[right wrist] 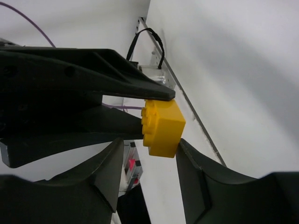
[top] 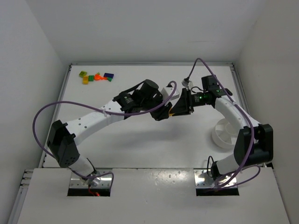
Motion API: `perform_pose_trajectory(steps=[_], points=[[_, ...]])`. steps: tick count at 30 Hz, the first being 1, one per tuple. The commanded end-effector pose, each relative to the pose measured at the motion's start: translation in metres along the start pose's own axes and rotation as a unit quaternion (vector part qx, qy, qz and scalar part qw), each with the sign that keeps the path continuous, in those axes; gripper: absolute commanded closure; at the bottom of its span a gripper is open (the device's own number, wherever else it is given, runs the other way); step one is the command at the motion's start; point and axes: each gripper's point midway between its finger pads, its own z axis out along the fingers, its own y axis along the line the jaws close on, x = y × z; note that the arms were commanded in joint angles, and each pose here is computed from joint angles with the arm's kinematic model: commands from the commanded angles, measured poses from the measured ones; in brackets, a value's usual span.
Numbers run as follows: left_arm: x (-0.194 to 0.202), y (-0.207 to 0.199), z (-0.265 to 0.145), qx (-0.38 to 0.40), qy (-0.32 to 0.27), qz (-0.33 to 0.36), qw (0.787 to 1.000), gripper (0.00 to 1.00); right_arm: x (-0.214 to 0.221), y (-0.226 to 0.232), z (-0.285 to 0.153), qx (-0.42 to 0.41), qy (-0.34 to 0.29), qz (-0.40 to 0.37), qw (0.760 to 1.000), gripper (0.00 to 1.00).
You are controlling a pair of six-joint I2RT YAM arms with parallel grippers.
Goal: Sort the legos into containers by color
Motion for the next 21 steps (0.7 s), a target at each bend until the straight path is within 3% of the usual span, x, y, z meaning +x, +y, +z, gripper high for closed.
perform_pose_trajectory(steps=[1,12,15,21], points=[[-0.02,0.001,-0.004,-0.006,-0.025,0.012,1.0,1.0,-0.001,0.02,-0.002,-0.029,-0.003,-0.028,0.999,0.52],[-0.021,-0.017,0.0,0.014,-0.024,0.023,0.999,1.0,-0.004,0.022,0.003,-0.049,0.003,-0.016,0.999,0.52],[-0.023,-0.017,0.0,0.014,-0.028,0.024,0.999,1.0,-0.002,0.02,0.004,-0.049,0.005,-0.007,0.999,0.57],[-0.023,-0.013,0.0,0.004,-0.028,0.028,0.999,1.0,-0.004,0.018,0.005,-0.054,0.005,-0.002,0.999,0.82]])
